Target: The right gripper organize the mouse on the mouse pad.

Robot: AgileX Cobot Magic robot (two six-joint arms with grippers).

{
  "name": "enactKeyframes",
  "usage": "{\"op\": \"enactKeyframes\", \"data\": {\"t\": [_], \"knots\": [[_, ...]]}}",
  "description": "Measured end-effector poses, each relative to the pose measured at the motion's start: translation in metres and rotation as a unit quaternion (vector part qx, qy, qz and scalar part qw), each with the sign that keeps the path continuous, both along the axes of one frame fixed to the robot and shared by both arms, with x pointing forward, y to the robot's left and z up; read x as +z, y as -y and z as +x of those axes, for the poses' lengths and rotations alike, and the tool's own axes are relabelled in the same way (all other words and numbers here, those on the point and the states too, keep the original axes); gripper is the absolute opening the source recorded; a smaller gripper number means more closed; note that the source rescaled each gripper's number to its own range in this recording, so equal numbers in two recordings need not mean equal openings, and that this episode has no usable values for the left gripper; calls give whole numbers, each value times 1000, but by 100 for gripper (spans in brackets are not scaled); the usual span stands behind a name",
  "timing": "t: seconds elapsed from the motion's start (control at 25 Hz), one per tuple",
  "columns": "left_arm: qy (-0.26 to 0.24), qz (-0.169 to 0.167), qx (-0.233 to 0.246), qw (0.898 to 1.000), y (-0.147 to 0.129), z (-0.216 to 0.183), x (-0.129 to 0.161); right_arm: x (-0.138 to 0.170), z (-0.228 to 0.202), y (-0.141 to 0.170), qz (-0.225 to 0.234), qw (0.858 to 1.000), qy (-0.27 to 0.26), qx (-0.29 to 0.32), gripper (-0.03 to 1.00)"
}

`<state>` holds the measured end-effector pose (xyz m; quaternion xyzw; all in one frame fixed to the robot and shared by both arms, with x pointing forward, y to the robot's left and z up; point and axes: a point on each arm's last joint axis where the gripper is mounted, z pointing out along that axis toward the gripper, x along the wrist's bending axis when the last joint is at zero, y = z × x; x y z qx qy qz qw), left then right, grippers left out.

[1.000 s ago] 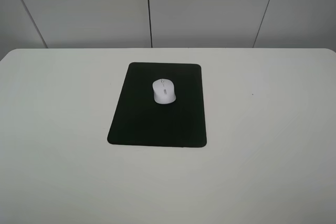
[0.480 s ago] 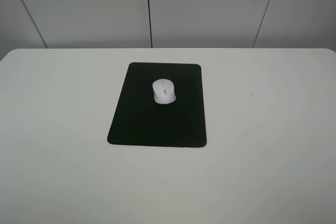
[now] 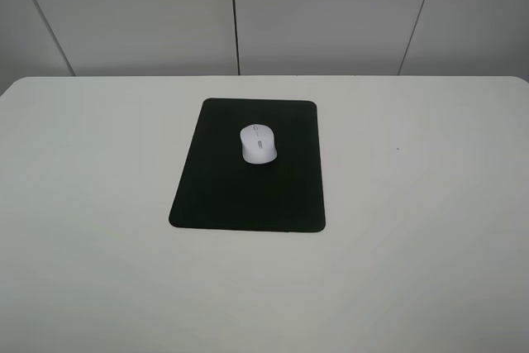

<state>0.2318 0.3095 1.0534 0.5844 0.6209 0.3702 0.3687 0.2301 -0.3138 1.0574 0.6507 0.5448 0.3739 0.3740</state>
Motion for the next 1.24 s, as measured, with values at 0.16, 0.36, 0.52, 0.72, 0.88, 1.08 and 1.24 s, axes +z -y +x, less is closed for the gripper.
{"op": "enactKeyframes", "data": {"t": [0.16, 0.36, 0.52, 0.72, 0.88, 1.08, 1.24], "knots": [[0, 0, 0, 1000, 0, 0, 0, 0, 0, 0, -1, 1000, 0, 1, 79], [0, 0, 0, 1000, 0, 0, 0, 0, 0, 0, -1, 1000, 0, 1, 79], [0, 0, 0, 1000, 0, 0, 0, 0, 0, 0, -1, 1000, 0, 1, 79], [0, 0, 0, 1000, 0, 0, 0, 0, 0, 0, -1, 1000, 0, 1, 79], [0, 0, 0, 1000, 0, 0, 0, 0, 0, 0, -1, 1000, 0, 1, 79], [0, 0, 0, 1000, 0, 0, 0, 0, 0, 0, -1, 1000, 0, 1, 79], [0, 0, 0, 1000, 0, 0, 0, 0, 0, 0, -1, 1000, 0, 1, 79]]}}
